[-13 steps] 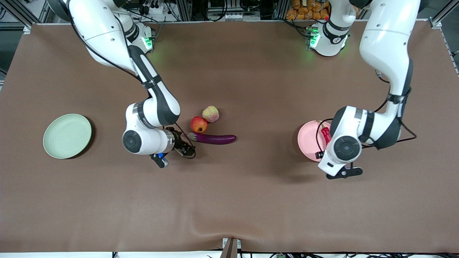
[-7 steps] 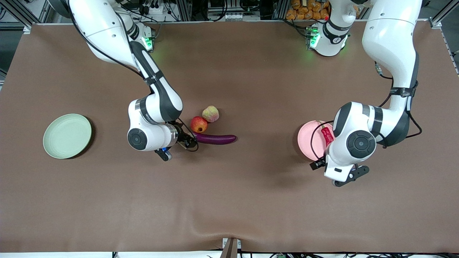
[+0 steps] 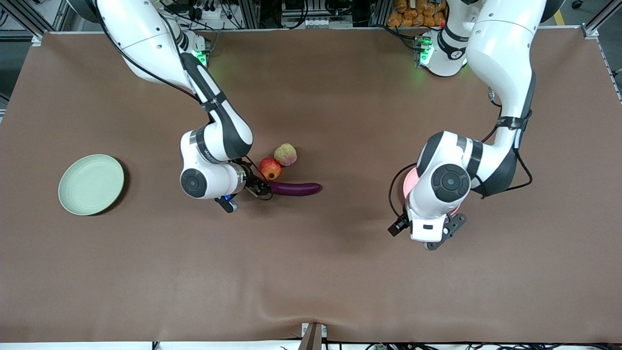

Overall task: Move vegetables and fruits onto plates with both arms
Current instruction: 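Grasp the red apple with the right gripper while the left gripper returns, then carry the apple to the green plate while the left gripper reaches the eggplant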

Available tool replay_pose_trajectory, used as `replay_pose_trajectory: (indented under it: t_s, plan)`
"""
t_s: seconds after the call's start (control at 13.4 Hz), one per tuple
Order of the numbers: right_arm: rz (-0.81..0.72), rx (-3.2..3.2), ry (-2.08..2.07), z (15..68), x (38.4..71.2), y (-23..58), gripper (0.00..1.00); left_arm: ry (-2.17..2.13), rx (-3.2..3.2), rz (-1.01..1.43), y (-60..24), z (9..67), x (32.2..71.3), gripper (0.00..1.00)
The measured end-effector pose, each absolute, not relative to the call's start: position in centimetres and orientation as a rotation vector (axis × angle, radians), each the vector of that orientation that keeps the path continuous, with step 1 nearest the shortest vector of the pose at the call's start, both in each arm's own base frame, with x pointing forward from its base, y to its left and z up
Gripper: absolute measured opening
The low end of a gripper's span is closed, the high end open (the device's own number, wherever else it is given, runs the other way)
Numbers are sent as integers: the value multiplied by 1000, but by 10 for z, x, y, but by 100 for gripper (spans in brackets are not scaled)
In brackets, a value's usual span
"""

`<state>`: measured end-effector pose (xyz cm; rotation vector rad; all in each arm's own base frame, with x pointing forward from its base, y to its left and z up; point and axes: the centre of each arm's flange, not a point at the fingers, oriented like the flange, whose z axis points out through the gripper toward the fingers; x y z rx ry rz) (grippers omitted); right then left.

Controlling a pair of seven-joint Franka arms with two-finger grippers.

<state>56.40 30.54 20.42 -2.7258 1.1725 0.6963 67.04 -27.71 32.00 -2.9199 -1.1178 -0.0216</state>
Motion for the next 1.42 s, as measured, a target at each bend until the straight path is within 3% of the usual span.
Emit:
replay_pose_trajectory:
  t_s: [0.67, 0.82, 0.97, 1.2, 1.42]
  plan:
    - [678, -2721, 1187, 184, 539, 327, 100, -1750, -2751, -100, -373, 332, 644, 100]
    - [664, -2719, 1180, 186, 538, 330, 86, -1881, -2681, -95, -385, 336, 640, 100]
    - [696, -2719, 1184, 190, 540, 325, 86, -2000, -2601, -84, -394, 338, 635, 100]
    - [853, -2729, 1091, 236, 566, 282, 86, -2115, -2506, -66, -408, 334, 626, 100]
    - [891, -2796, 855, 291, 588, 189, 86, -2146, -2450, -41, -431, 321, 609, 100]
